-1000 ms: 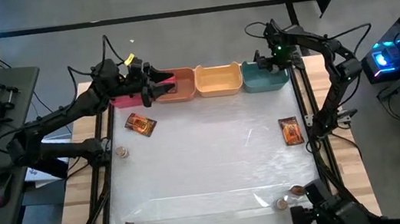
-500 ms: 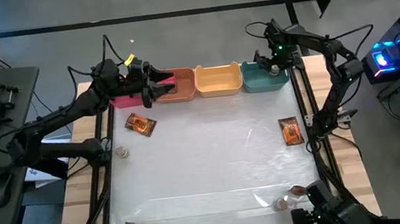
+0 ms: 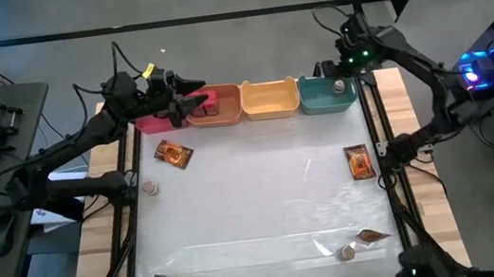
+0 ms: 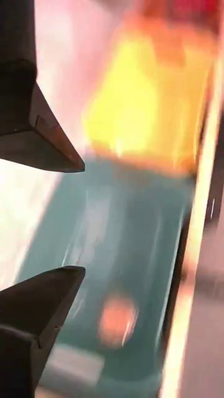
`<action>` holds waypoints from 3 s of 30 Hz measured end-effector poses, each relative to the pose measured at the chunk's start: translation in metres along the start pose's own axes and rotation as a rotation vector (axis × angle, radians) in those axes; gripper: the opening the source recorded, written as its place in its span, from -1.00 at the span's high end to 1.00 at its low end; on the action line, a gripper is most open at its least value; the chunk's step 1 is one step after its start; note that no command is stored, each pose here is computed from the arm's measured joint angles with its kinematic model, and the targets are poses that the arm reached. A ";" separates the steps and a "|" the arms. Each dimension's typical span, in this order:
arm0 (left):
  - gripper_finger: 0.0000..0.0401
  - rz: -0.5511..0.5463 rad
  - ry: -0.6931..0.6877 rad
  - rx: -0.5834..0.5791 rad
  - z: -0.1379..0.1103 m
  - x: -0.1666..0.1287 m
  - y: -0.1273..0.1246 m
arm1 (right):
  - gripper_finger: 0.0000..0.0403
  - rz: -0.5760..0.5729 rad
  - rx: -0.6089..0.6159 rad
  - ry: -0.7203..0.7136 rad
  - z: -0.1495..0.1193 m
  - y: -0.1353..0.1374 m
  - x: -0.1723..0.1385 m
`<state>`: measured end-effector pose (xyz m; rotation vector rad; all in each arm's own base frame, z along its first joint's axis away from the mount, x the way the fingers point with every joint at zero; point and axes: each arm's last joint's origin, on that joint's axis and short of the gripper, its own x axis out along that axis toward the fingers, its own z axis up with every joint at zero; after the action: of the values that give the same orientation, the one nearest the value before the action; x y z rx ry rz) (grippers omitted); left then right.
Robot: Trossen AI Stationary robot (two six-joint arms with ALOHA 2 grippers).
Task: Sort spices by type
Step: Put the bottom right brown seasoning bottle into the blue bin
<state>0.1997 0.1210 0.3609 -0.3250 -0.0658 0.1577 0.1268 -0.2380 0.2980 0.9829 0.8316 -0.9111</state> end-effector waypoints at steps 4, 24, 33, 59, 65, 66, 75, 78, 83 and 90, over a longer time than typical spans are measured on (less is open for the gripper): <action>-0.34 -0.002 0.010 -0.059 -0.001 0.001 -0.001 | -0.26 0.332 -0.187 -0.024 -0.008 0.041 -0.009; -0.34 -0.115 0.205 -0.058 -0.028 0.011 -0.030 | -0.26 0.393 -0.600 0.556 -0.276 0.209 -0.040; -0.34 -0.209 0.302 -0.041 -0.039 0.012 -0.043 | -0.26 0.047 -0.295 0.706 -0.374 0.210 -0.026; -0.34 -0.068 0.265 -0.064 -0.039 0.014 -0.042 | -0.26 -0.056 -0.858 0.770 -0.441 0.198 0.024; -0.34 -0.047 0.261 -0.062 -0.039 0.014 -0.042 | -0.26 -0.046 -0.884 0.767 -0.448 0.195 0.020; -0.34 -0.046 0.263 -0.062 -0.040 0.014 -0.042 | -0.26 -0.046 -0.886 0.760 -0.449 0.195 0.020; -0.34 -0.039 0.265 -0.063 -0.040 0.014 -0.041 | -0.26 -0.081 -0.898 0.742 -0.459 0.195 0.037; -0.34 -0.039 0.265 -0.063 -0.040 0.014 -0.041 | -0.26 -0.095 -0.900 0.754 -0.463 0.194 0.044; -0.34 -0.038 0.265 -0.062 -0.040 0.014 -0.041 | -0.23 -0.100 -0.890 0.755 -0.465 0.195 0.047; -0.34 -0.038 0.265 -0.062 -0.040 0.014 -0.041 | 0.11 -0.095 -0.885 0.778 -0.464 0.197 0.045</action>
<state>0.2225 0.0722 0.3371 -0.4034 0.1858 0.0740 0.2463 0.2360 0.1676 0.4757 1.7512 -0.1241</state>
